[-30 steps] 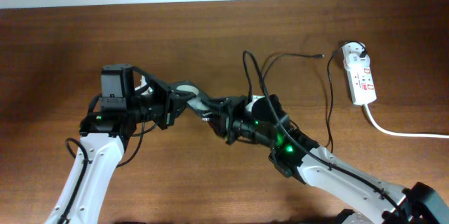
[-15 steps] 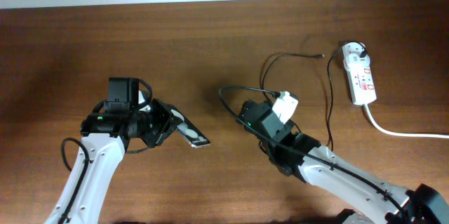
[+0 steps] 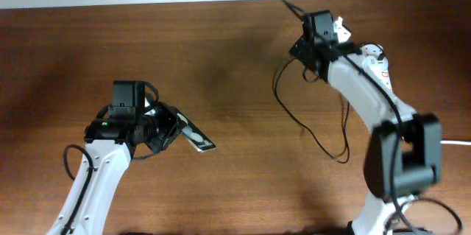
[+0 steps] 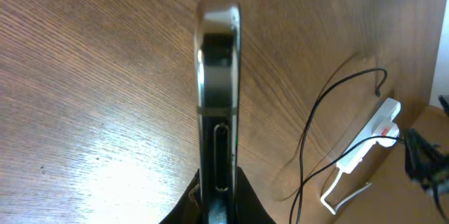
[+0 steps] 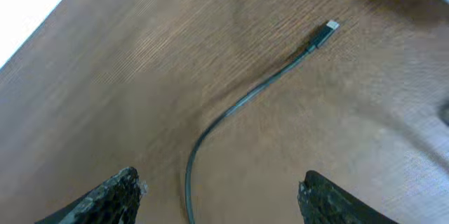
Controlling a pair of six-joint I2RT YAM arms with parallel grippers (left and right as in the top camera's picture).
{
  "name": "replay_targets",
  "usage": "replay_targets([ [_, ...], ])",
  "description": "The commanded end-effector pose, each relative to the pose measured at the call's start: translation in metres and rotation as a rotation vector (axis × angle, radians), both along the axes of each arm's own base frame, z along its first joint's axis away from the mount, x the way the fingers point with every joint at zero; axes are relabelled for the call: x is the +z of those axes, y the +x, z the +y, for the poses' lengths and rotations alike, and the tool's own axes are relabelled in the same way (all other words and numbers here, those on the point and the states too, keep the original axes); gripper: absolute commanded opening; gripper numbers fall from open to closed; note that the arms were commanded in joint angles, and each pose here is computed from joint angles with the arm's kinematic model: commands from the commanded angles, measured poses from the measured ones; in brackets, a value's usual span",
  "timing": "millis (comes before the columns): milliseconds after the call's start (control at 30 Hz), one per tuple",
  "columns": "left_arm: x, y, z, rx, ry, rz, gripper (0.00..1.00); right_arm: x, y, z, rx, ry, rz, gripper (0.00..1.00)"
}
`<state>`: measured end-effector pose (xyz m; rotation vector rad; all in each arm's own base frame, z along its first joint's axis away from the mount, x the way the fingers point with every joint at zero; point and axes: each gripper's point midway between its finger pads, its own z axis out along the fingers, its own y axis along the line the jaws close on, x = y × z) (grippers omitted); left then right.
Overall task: Plug charger to phone and switch on socket
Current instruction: 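Grasp the black USB-C cable near its plug with the right gripper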
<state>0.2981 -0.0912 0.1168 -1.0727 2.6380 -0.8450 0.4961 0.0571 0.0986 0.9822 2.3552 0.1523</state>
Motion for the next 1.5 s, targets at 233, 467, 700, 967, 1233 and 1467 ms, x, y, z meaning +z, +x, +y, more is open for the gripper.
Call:
replay_targets([
  [233,0.007,0.003,-0.001,-0.016,-0.003,-0.027,0.0,-0.077,0.035,-0.027,-0.29,0.171,0.004,0.59],
  [467,0.008,0.002,-0.002,-0.017,-0.006,-0.026,0.0,-0.092,0.038,-0.023,-0.245,0.166,0.019,0.24],
  [700,0.006,-0.001,-0.002,-0.017,-0.005,-0.007,0.0,-0.094,0.022,0.043,0.424,0.206,0.102,0.04],
  [967,0.006,-0.002,-0.002,-0.018,-0.005,-0.008,0.0,-0.116,-0.123,0.061,0.881,0.192,0.623,0.07],
  [1233,0.004,-0.004,-0.001,-0.017,-0.004,0.007,0.01,-0.124,-0.101,0.04,0.784,0.007,0.601,0.44],
  [1467,0.004,-0.005,-0.001,-0.018,-0.005,0.007,0.01,-0.132,-0.098,0.042,0.619,-0.075,0.597,0.37],
])
